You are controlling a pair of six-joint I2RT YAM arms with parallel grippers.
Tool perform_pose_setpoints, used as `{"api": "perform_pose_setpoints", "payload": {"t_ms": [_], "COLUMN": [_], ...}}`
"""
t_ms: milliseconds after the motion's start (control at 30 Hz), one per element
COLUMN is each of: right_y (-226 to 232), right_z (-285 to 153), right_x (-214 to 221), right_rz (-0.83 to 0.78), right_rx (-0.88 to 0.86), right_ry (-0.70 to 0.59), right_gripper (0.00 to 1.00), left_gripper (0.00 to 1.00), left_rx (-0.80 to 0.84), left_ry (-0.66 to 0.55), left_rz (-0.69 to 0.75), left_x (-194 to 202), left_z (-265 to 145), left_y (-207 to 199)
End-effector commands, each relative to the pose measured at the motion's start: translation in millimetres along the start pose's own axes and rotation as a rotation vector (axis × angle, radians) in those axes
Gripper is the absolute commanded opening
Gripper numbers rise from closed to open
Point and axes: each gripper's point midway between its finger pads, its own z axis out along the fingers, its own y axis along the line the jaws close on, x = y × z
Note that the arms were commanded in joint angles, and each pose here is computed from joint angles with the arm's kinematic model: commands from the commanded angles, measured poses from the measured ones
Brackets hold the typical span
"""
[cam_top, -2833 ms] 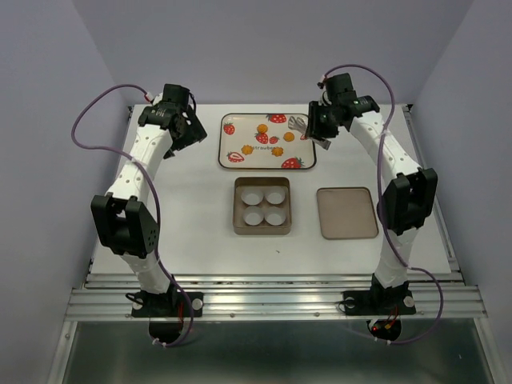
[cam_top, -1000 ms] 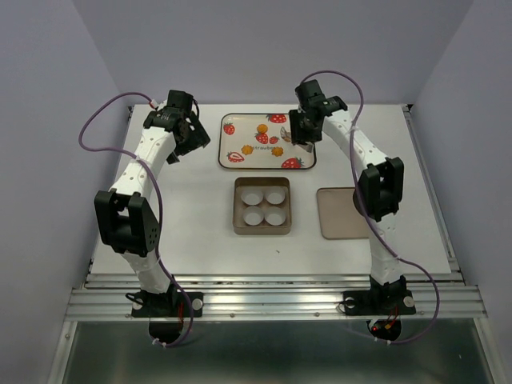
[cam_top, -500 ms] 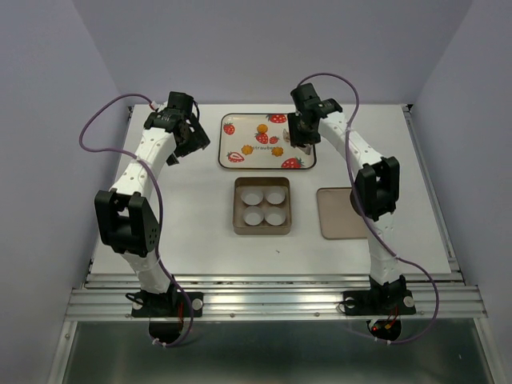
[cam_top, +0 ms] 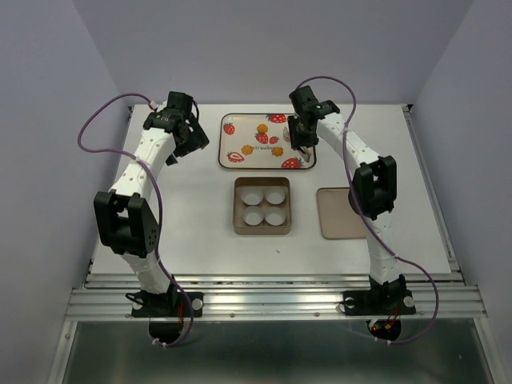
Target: Pack the cookies
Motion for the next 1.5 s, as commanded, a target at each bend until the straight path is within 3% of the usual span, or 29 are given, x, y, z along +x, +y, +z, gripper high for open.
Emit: {"api": "perform_pose_setpoints", "payload": {"t_ms": [0,67,300,900,1300,1467], "right_y": [6.1,7.1,6.9,5.7,10.3,36.2], "right_z": [-17.4,-21.0,-44.1,-102.1,-165.4,-184.7], "right_x": [-13.8,-15.4,-34.8,-35.2,28.1,56.8], "right_rz": [-0.011,-0.013,0.004,-0.025,-0.116,-0.181], "right_rx": [-0.017,-0.026,-0.037,-0.107,-0.210,-0.288], "right_ry": [-0.053,-0.058,-0.127,-0.180,-0.100,-0.053], "right_gripper": [0.42,0.38,0.38,0.36,0.36,0.36], "left_gripper": [0.99,0.99,0.99,0.99,0.99,0.99], "left_rx": [-0.001,0.000,0.002,0.015,0.021,0.020], "left_ry": [-0.046,-0.043,-0.050,-0.062,-0.022,-0.005], "left_rz": [-0.001,-0.002,-0.009,-0.012,-0.019,-0.024], "left_x": [-5.7,-5.4,-8.2,-25.5,-19.5,-14.2], "left_z": [-20.7,-20.0,-20.5,-14.6,0.4,4.4], "left_y": [7.4,6.7,5.1,-11.3,-19.0,-19.5]}}
